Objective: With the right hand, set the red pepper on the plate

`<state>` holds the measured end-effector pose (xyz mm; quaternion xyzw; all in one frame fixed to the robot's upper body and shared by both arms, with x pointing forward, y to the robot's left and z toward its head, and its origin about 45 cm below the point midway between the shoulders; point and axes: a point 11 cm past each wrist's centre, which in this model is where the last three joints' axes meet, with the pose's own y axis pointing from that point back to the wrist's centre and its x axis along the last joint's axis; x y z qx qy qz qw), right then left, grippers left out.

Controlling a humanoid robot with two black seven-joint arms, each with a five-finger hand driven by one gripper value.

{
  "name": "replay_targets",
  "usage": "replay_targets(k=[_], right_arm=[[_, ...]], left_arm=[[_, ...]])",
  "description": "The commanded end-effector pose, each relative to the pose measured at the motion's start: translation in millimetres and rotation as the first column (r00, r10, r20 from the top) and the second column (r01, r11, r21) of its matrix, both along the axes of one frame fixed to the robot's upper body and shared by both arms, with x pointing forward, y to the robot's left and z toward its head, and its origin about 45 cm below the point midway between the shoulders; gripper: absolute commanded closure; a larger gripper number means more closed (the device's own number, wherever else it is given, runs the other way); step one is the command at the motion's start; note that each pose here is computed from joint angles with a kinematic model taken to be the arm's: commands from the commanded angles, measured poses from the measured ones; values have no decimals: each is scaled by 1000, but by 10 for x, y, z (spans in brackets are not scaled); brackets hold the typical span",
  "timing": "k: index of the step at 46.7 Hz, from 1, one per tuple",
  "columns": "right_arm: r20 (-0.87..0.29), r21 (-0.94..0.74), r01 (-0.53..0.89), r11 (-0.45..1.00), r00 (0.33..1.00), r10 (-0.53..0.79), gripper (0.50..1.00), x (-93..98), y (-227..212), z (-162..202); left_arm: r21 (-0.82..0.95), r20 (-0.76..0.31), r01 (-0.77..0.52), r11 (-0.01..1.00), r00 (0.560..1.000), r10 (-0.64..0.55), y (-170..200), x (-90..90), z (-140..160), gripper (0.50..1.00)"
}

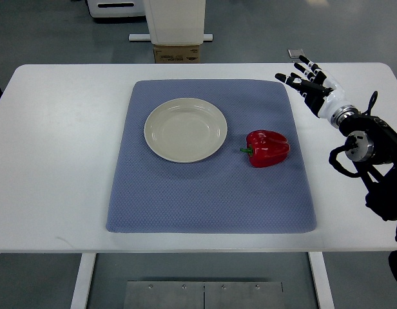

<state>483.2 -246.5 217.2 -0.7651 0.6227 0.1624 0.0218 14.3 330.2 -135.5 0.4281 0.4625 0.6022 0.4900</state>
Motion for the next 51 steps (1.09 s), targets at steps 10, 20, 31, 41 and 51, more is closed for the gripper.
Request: replay_targets(k=[10, 20, 31, 41, 51], right_arm=[[60, -18, -2, 1000, 998, 3, 500, -8, 48, 20], [78, -26, -4, 1000, 997, 6, 500, -10, 61, 30], [93, -84, -36, 996, 995, 44, 500, 22, 66, 110], [94, -199, -70, 978, 992, 90, 507, 45, -11, 171], [109, -342, -142, 929, 976, 189, 511, 61, -114, 377]], left_arm=[[0, -1, 0, 1000, 1000, 0, 0, -6, 0, 500], [0, -1, 0, 1000, 1000, 0, 0, -6, 0, 500], [0, 1, 0, 1000, 1000, 0, 0, 3, 0, 500], [0, 1, 0, 1000, 1000, 0, 0, 3, 0, 500], [0, -1, 0, 1000, 1000, 0, 0, -6, 0, 500]])
